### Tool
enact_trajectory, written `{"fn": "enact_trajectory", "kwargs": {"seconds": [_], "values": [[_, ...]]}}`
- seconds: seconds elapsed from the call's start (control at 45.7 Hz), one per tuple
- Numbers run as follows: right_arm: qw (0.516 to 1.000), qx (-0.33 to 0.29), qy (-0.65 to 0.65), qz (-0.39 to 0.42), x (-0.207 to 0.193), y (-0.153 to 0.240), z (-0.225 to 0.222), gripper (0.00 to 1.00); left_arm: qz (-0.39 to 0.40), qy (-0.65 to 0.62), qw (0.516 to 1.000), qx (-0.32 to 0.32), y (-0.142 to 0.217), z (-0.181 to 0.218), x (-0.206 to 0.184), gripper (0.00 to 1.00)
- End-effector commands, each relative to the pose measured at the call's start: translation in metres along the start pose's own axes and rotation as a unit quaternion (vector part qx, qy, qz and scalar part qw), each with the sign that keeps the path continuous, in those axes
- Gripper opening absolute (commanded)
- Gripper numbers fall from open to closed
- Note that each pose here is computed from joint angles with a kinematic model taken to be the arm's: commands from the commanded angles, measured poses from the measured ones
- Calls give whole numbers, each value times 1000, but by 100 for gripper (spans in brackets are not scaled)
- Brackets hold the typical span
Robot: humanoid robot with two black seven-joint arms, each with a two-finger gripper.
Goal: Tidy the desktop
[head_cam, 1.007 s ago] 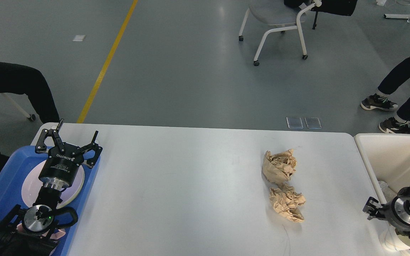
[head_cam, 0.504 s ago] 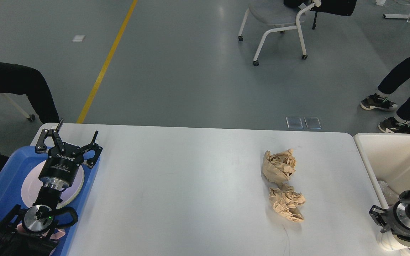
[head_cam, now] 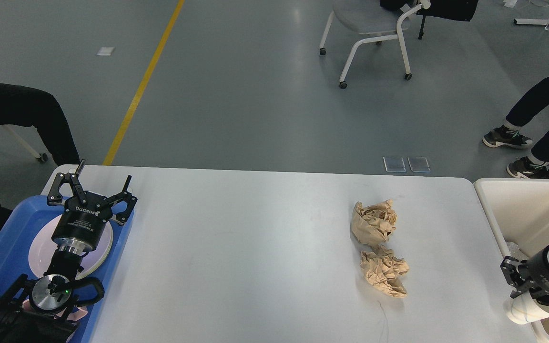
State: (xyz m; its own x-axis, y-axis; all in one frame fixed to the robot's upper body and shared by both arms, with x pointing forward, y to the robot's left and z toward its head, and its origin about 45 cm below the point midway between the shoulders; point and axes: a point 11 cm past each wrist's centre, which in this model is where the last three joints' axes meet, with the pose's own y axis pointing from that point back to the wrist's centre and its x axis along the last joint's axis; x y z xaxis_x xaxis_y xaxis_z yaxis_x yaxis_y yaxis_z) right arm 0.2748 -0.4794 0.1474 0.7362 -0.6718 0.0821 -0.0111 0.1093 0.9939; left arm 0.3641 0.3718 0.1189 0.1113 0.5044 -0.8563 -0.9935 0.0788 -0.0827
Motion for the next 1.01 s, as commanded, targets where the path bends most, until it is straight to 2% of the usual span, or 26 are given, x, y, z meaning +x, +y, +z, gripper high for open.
{"fn": "enact_trajectory", "kwargs": {"seconds": [0.0,0.263,0.438,0.504,0.701,0.788,0.985], "values": [[1000,10,10,-15,21,48,0,0,0,0,1000,0,0,0,0,96],[999,23,37,3,23,144,-5,0,-1,0,1000,0,0,0,0,96],[996,-21,85,11,11,171,-23,0,0,-1,1000,0,0,0,0,96],[995,-38,85,20,12,176,-25,0,0,0,1000,0,0,0,0,96],[997,-29,67,29,17,175,-26,0,0,0,1000,0,0,0,0,96],[996,-29,51,64,29,173,-21,0,0,0,1000,0,0,0,0,96],[986,-57,6,156,59,133,6,0,-1,0,1000,0,0,0,0,96]]}}
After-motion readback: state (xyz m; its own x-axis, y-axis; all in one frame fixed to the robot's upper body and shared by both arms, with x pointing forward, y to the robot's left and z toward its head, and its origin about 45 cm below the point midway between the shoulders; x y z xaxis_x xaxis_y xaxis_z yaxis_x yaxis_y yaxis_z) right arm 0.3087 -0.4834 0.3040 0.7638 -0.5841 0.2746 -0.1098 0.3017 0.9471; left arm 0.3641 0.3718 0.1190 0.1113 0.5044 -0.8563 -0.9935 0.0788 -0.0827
